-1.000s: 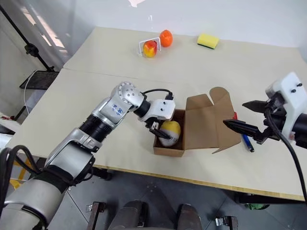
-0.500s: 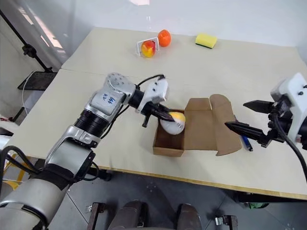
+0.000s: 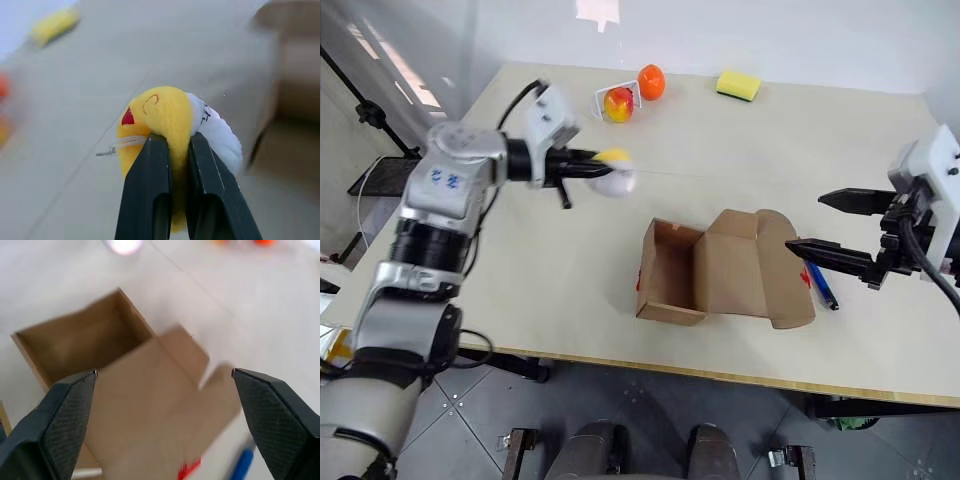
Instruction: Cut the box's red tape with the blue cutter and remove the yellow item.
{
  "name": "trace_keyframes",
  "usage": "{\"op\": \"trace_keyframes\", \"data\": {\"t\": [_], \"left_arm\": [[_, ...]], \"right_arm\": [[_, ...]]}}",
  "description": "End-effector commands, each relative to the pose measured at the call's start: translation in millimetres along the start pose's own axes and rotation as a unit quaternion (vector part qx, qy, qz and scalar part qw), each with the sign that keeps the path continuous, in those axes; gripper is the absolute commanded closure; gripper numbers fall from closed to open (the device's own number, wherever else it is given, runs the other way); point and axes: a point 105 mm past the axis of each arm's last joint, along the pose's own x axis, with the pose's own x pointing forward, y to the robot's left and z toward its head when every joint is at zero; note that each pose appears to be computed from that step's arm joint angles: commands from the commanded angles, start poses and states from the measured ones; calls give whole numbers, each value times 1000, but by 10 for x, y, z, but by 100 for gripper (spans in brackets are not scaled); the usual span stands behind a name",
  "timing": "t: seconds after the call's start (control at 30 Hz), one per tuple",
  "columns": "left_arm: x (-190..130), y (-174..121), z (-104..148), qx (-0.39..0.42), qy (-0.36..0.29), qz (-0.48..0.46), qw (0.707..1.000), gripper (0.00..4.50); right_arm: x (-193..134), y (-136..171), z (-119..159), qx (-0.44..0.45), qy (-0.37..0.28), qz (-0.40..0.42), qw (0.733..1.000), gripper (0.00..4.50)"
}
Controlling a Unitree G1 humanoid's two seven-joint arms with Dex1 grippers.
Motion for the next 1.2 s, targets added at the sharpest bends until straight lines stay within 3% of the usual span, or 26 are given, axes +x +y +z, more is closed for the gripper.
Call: {"op": "trace_keyframes", "data": {"t": [0.03, 0.1, 0.13, 0.53, 0.8, 0.9, 1.0, 1.1, 1.2], "left_arm": [[-234, 45, -248, -3, 50, 32, 998, 450], [-370, 80, -427, -12, 80, 56, 995, 450], [-426, 100, -474, -16, 85, 67, 994, 378], [-955, 313, -538, -43, 76, 154, 984, 14], [-1083, 349, -615, -60, 65, 155, 984, 4], [-1097, 248, -389, -80, -24, 138, 987, 4], [-1156, 55, -136, -119, -167, 107, 973, 4], [-1224, -322, -335, -140, -193, 58, 969, 4], [-1230, -603, -653, -131, -175, 24, 976, 4]], "right_arm": [[6, -39, 58, -31, -32, 29, 999, 0], [28, -90, 18, -35, -41, 42, 998, 0], [37, -116, 0, -37, -44, 47, 997, 0], [139, -369, 21, -66, -66, 57, 994, 0], [124, -435, -6, -67, -55, 54, 995, 0], [51, -477, -55, -69, -45, 48, 995, 0], [-14, -545, -122, -68, -66, 40, 995, 0], [-83, -549, -650, -85, 45, 67, 993, 0], [-136, -578, -893, -92, 82, 77, 989, 0]]}}
